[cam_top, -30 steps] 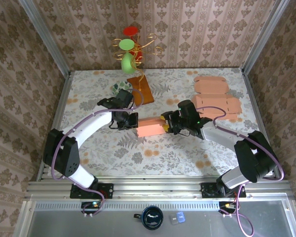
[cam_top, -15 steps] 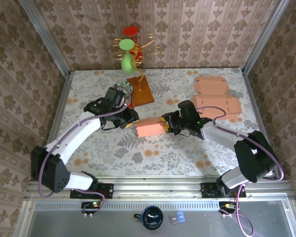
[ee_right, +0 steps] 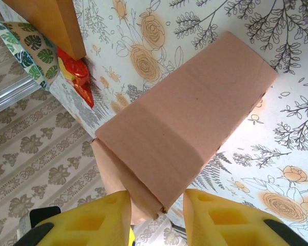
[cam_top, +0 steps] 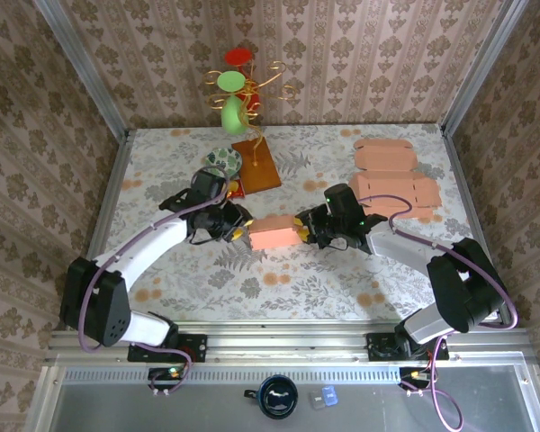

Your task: Fold the paper box

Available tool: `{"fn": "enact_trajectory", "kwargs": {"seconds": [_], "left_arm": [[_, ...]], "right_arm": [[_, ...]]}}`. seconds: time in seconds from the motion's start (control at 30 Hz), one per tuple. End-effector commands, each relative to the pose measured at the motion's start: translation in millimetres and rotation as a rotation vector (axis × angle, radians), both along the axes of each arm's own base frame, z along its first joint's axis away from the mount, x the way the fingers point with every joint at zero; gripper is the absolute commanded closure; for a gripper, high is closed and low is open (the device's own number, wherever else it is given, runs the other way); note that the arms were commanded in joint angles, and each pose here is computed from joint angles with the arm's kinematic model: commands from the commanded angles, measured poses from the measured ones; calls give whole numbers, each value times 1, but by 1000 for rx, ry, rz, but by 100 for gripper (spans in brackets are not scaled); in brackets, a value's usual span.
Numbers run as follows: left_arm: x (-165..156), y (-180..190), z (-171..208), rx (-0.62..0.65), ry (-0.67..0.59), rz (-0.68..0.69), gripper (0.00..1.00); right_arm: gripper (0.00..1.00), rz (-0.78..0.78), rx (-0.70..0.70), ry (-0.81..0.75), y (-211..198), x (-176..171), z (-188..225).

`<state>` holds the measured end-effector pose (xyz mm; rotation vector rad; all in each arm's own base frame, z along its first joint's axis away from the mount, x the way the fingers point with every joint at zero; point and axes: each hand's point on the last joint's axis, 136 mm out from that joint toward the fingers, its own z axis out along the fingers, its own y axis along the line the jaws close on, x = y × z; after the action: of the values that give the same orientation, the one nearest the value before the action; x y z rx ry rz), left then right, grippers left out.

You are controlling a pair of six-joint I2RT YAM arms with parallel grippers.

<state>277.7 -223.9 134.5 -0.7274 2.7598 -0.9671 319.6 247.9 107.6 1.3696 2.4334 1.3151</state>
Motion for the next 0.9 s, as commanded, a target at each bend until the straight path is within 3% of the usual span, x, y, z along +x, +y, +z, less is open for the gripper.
{"fn": "enact_trajectory", "kwargs": {"seconds": [0.0, 0.63, 0.73, 0.87], "left_arm": [[3, -3, -7, -27, 17, 10, 63], [-13, 3, -39, -22, 51, -16, 84], [-13, 3, -39, -19, 35, -32, 86], [-12, 2, -36, -10, -7, -70, 88]], "right_arm": [[68, 9, -82, 129, -12, -19, -34], [71, 33, -84, 139, -9, -20, -31], [64, 64, -82, 99, -7, -16, -17], [38, 89, -87, 28, -10, -8, 13]]}}
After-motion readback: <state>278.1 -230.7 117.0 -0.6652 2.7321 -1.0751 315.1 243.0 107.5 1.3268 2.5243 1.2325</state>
